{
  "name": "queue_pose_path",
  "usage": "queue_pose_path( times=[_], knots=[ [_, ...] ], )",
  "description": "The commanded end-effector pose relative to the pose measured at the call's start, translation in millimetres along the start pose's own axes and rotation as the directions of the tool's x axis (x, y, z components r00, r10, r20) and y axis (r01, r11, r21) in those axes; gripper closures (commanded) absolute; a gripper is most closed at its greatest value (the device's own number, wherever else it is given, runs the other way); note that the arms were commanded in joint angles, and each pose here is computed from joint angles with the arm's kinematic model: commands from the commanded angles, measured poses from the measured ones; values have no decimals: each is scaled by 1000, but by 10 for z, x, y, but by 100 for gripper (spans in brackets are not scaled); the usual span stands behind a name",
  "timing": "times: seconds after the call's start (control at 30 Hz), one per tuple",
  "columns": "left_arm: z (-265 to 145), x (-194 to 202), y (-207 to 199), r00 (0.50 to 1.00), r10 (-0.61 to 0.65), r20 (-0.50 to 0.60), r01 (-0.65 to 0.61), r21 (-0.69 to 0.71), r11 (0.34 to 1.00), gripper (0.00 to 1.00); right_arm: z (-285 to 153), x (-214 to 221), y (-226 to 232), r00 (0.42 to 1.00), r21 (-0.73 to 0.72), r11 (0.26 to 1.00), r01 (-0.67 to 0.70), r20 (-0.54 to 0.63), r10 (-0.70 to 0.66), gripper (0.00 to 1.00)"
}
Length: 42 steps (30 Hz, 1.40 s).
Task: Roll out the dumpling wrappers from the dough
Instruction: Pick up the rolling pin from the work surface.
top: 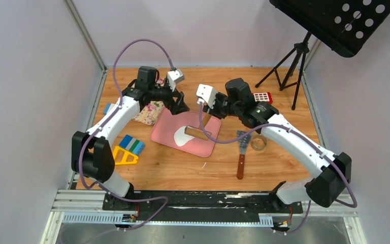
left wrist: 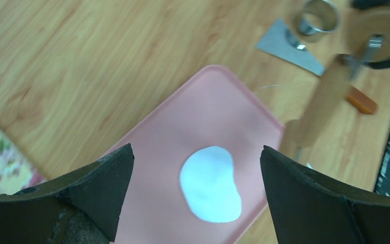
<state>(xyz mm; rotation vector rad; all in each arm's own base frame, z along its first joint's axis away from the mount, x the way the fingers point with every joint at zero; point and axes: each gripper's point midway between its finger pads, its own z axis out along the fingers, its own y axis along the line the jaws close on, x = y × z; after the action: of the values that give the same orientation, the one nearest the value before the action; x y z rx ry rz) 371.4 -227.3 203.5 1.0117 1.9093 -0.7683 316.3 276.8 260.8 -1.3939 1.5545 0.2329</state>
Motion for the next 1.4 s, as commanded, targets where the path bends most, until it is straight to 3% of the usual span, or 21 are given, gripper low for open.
queue_pose_path(
  times=[0.0, 0.3, 0.57, 0.83, 1.07, 1.37],
  knots=[
    [-40, -75, -724, 986, 145, 81, -162, 286, 944, 0, -264, -483, -174, 989, 31, 999, -15, 149, 10, 100],
    [174, 148, -1073, 989, 138, 49, -146, 442, 885, 9, -356, -579, -163, 985, 10, 1000, -15, 174, 13, 100],
    [269, 111, -1052, 989, 139, 48, -147, 427, 892, 21, -403, -603, -160, 983, -1, 1000, -21, 184, 21, 100],
    [23, -52, -1291, 977, 175, 119, -211, 499, 840, 22, -430, -602, -148, 983, -10, 1000, -13, 181, 15, 100],
    [-158, -271, -1268, 950, 237, 203, -302, 409, 861, 18, -455, -607, -125, 983, -17, 1000, -8, 186, 11, 100],
    [139, 47, -1019, 964, 243, 106, -265, 379, 887, 23, -516, -678, -88, 977, -39, 999, -12, 212, 20, 100]
  ],
)
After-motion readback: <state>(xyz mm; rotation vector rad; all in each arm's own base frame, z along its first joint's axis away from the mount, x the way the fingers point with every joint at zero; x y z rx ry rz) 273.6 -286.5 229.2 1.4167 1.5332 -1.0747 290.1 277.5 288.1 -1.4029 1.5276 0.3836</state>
